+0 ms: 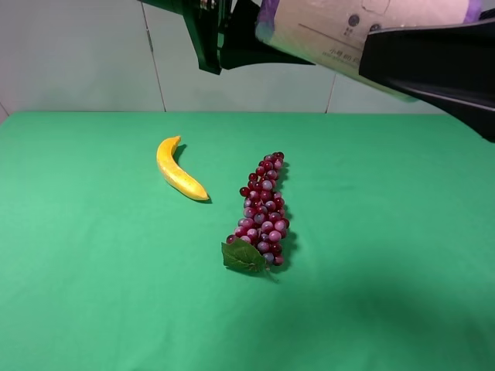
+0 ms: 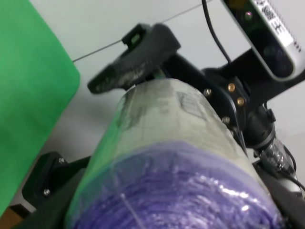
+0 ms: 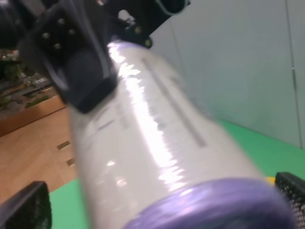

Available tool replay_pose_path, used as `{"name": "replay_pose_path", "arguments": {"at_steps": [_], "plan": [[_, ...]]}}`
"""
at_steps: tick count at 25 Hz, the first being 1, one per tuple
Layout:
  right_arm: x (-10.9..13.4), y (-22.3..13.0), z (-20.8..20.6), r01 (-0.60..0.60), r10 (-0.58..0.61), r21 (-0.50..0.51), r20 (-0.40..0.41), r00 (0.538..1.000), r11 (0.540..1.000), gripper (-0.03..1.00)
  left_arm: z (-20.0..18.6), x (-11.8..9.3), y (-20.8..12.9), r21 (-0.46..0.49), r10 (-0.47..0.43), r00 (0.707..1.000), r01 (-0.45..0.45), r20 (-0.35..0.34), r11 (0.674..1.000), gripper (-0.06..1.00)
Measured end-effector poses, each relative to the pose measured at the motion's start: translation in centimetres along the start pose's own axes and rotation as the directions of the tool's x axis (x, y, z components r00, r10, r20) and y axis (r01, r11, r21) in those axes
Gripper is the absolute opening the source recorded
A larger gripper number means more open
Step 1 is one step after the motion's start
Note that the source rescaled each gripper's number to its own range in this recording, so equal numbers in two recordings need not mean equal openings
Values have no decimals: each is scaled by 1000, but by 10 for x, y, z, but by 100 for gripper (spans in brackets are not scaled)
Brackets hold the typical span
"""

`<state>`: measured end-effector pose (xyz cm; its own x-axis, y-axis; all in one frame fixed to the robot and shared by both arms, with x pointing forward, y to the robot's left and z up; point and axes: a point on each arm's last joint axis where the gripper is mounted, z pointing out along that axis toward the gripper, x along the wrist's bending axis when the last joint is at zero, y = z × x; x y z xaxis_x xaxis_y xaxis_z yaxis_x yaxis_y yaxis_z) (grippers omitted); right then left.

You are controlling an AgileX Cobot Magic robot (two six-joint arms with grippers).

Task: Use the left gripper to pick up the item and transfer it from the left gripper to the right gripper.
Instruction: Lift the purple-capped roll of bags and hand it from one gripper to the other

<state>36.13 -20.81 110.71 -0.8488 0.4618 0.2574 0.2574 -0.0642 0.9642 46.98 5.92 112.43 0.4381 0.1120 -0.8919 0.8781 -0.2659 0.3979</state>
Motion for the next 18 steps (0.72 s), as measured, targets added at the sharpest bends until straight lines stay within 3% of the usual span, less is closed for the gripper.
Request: {"name": "replay_pose_path", "arguments": {"at_steps": [12, 18], "plan": [[1, 2, 0, 17, -17, -26, -15, 1000, 1000, 100, 0, 0, 1, -8, 42, 999, -42, -1, 999, 0], [-16, -5, 11, -39, 39, 22, -3, 999, 999, 100, 8, 19, 4, 10, 26, 1000, -25, -14, 1000, 0]]}}
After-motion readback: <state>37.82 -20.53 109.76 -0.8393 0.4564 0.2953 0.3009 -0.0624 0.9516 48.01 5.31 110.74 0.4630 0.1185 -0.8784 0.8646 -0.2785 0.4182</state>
